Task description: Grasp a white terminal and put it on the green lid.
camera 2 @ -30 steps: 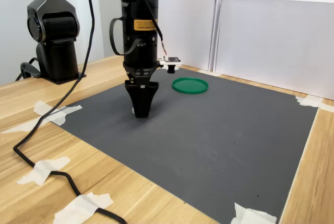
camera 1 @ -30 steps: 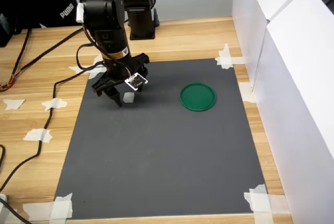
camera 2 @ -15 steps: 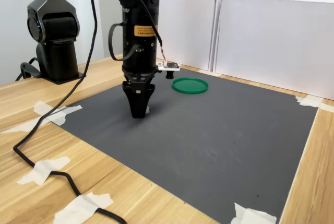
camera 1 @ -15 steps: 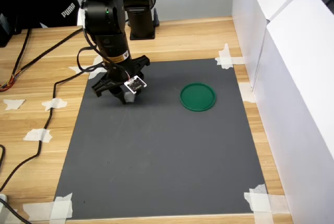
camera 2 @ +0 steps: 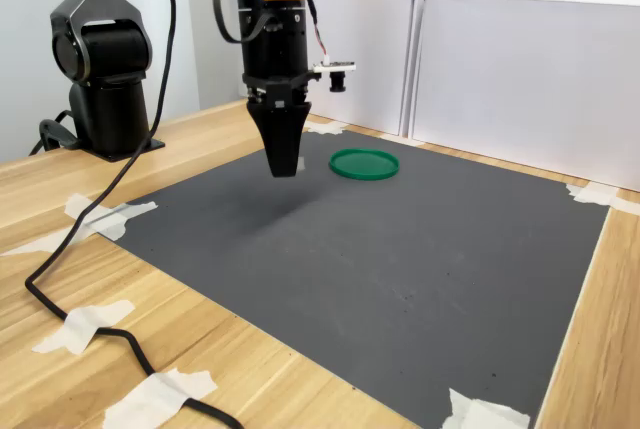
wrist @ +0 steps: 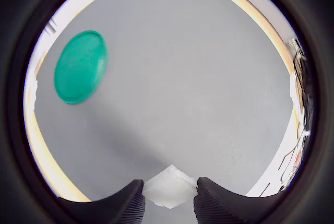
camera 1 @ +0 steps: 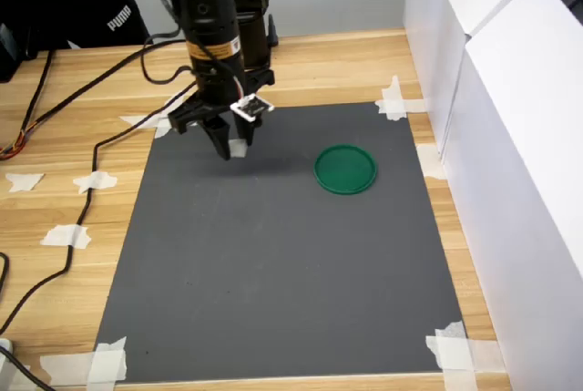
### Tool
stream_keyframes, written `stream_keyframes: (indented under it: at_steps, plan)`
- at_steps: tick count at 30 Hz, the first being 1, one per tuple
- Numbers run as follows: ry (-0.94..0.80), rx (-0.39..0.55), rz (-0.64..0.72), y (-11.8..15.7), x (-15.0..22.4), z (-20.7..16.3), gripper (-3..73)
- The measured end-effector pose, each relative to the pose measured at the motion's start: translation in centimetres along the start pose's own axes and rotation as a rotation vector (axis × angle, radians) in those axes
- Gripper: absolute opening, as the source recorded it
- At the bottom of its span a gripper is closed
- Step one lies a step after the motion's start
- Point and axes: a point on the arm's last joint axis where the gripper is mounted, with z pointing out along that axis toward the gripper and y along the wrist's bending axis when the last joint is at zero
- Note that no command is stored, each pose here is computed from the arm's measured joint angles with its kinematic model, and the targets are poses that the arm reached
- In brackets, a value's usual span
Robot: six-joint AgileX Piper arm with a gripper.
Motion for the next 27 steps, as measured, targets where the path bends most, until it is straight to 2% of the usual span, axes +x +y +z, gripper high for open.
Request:
stream_keyframes:
  at_steps: [7,16,27]
  plan:
    - [-0.037,-0.069,-0.089,3.6,-2.8,-1.5,36.6]
    - [-0.114,-0.081,-0.111,4.8,-7.4,-4.5,36.6]
    - [-0.010,-0.154,-0.158,6.4,-9.7,-1.3,36.6]
